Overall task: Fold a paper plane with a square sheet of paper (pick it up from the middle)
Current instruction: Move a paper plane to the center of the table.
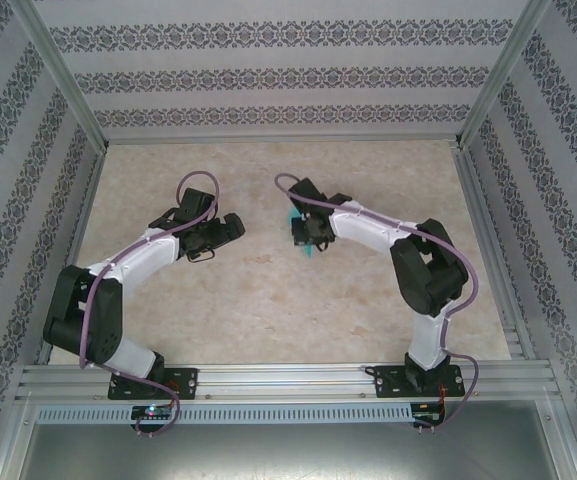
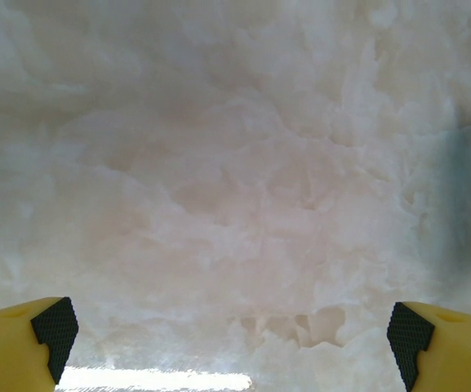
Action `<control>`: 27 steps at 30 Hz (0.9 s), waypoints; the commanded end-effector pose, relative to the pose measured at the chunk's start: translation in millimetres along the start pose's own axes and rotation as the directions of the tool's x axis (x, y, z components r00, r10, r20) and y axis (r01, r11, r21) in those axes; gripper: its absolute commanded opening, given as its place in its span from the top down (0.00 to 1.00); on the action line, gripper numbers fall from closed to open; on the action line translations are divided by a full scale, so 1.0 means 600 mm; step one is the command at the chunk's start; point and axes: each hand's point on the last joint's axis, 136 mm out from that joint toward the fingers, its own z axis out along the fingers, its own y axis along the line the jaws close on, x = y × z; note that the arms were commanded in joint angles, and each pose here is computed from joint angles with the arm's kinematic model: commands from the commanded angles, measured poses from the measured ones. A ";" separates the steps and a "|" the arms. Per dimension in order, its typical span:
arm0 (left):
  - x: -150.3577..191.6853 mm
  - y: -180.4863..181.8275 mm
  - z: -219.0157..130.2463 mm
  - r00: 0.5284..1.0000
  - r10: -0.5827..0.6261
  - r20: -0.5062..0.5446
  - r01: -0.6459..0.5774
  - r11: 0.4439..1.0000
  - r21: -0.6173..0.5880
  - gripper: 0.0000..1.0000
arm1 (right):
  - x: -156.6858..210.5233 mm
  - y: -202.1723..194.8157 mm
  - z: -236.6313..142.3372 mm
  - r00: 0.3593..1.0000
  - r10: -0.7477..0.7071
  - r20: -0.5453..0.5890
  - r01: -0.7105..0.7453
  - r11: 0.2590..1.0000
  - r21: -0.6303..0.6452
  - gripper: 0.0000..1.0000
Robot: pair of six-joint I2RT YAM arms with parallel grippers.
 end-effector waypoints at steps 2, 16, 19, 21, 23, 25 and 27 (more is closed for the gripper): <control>0.002 0.025 -0.020 1.000 0.015 0.003 -0.015 0.999 -0.038 0.00 | -0.038 -0.025 0.036 0.998 -0.056 -0.001 0.056 0.997 0.060 0.89; -0.001 0.034 -0.030 1.000 -0.002 0.015 0.002 1.000 -0.030 0.00 | -0.049 -0.049 0.108 0.998 -0.023 -0.060 0.027 0.997 0.068 0.83; -0.011 0.039 -0.041 0.999 0.002 0.040 0.000 0.999 -0.043 0.00 | -0.037 -0.050 0.118 0.997 -0.001 -0.082 0.006 0.998 0.059 0.82; -0.020 0.043 -0.048 0.998 0.007 0.058 -0.003 0.998 -0.056 0.00 | -0.033 -0.049 0.122 0.996 0.009 -0.092 -0.003 0.998 0.057 0.82; -0.034 0.047 -0.059 0.996 0.012 0.086 -0.006 0.998 -0.070 0.00 | -0.038 -0.047 0.113 0.997 0.015 -0.082 -0.010 0.999 0.052 0.81; -0.050 0.051 -0.071 0.993 0.021 0.119 -0.011 0.997 -0.083 0.00 | -0.057 -0.041 0.086 0.999 0.021 -0.046 -0.019 0.999 0.044 0.78; -0.074 0.056 -0.087 0.985 0.040 0.166 -0.022 0.994 -0.110 0.00 | -0.086 -0.034 0.039 0.999 0.027 0.018 -0.028 0.999 0.026 0.73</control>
